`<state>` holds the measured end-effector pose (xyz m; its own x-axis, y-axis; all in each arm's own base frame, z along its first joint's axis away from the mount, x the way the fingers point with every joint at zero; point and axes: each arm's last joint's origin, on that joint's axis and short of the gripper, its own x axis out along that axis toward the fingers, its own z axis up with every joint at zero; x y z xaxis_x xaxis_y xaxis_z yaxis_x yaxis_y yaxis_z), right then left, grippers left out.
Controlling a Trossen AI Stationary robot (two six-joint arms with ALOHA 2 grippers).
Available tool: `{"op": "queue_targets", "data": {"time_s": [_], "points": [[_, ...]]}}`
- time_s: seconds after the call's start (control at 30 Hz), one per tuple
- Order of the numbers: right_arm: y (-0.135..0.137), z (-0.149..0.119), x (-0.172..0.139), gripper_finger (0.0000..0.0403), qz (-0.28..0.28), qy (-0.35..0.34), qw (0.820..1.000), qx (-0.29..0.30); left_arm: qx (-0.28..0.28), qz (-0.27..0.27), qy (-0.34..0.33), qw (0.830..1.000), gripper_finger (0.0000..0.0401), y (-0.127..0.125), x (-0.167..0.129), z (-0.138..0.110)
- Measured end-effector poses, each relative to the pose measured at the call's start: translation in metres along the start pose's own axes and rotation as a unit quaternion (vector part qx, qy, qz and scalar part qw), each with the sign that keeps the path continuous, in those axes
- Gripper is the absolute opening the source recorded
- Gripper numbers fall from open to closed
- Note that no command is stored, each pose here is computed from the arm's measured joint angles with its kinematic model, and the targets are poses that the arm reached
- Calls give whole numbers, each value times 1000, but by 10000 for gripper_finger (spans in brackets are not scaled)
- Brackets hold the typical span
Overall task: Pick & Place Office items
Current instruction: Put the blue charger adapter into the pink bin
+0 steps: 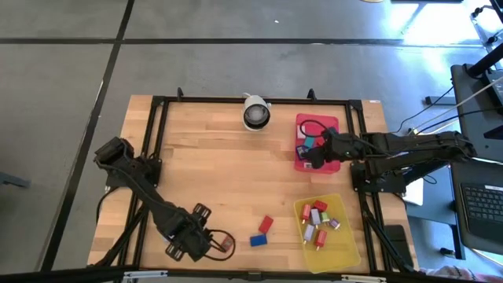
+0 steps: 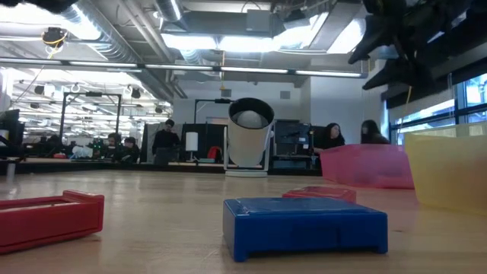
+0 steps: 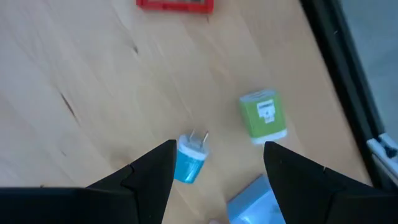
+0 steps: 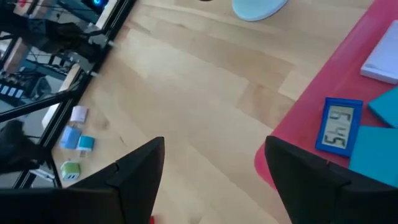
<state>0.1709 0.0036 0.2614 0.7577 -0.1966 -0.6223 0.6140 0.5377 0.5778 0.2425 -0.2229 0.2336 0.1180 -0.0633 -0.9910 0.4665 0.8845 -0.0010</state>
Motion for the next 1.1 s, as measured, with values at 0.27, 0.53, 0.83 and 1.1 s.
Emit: {"op": "queue_targets", "data": {"time_s": [0.27,0.53,0.83,1.1], "points": [[3,-5,-1,280,9,8,1000,-7,27,21,49,998,239,2,32,-22],[6,-9,-3,280,11,6,1000,-5,53,26,58,997,239,8,63,-38],[6,-10,-3,280,9,2,1000,-6,-10,27,45,999,228,14,75,-41],[6,-9,-3,280,8,-1,1000,-6,-63,29,43,997,148,14,76,-42]]}}
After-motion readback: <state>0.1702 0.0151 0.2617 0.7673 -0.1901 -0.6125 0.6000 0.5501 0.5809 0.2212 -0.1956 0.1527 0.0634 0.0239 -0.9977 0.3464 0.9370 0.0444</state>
